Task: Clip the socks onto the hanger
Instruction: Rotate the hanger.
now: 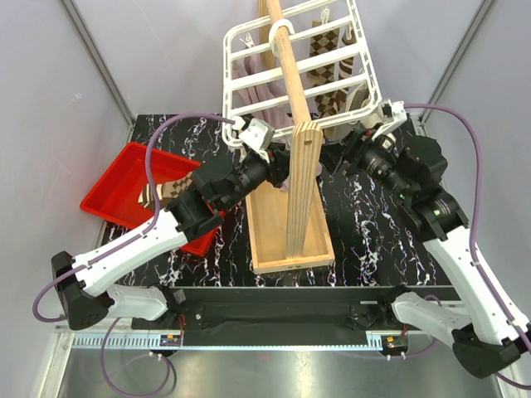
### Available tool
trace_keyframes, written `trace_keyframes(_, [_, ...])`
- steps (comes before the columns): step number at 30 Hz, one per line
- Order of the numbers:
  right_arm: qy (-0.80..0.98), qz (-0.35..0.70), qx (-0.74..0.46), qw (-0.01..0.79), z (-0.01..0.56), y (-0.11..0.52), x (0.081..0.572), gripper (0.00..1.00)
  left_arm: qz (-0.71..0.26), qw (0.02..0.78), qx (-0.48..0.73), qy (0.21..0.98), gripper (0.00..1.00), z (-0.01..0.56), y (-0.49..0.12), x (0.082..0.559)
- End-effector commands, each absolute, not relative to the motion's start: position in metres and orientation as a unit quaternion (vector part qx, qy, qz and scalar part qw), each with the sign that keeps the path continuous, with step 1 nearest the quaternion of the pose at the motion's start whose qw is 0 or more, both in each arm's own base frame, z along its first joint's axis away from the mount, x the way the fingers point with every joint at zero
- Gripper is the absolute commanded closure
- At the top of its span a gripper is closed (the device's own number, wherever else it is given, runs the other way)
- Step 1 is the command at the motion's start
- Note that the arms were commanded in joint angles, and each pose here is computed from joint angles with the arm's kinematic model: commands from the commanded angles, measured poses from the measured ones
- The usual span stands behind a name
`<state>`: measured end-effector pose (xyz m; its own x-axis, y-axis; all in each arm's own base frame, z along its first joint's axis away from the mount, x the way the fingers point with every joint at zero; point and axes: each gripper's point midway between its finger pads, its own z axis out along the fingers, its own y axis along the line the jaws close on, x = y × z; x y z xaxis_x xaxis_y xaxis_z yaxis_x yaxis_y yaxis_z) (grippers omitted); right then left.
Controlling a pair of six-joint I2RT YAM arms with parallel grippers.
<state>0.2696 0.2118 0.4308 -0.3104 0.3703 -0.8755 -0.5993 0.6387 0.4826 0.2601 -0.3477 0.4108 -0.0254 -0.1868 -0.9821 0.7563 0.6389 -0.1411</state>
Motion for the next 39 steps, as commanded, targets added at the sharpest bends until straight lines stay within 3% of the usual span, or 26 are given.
trace_keyframes(1, [0.710,0.366,-0.074,0.597,0.426,0.189,0.260,0.23,-0.383,0.644,0.289,0.596,1.00,0.411,-0.357,0.235])
trace_keyframes(11, [0.672,0.436,-0.108,0.588,0.435,0.198,0.221,0.17,-0.495,0.552,0.350,0.573,1.00,0.426,-0.380,0.191])
trace_keyframes(17, [0.630,0.474,-0.096,0.608,0.452,0.205,0.226,0.18,-0.553,0.503,0.349,0.565,1.00,0.445,-0.390,0.178])
trace_keyframes(27, [0.599,0.476,-0.085,0.638,0.472,0.202,0.231,0.25,-0.573,0.477,0.319,0.585,0.99,0.445,-0.393,0.188])
trace_keyframes(35, [0.579,0.517,-0.113,0.621,0.483,0.222,0.234,0.23,-0.562,0.488,0.309,0.592,0.97,0.448,-0.390,0.193])
trace_keyframes(39, [0.576,0.529,-0.124,0.611,0.487,0.231,0.238,0.25,-0.518,0.499,0.286,0.634,0.96,0.431,-0.380,0.207])
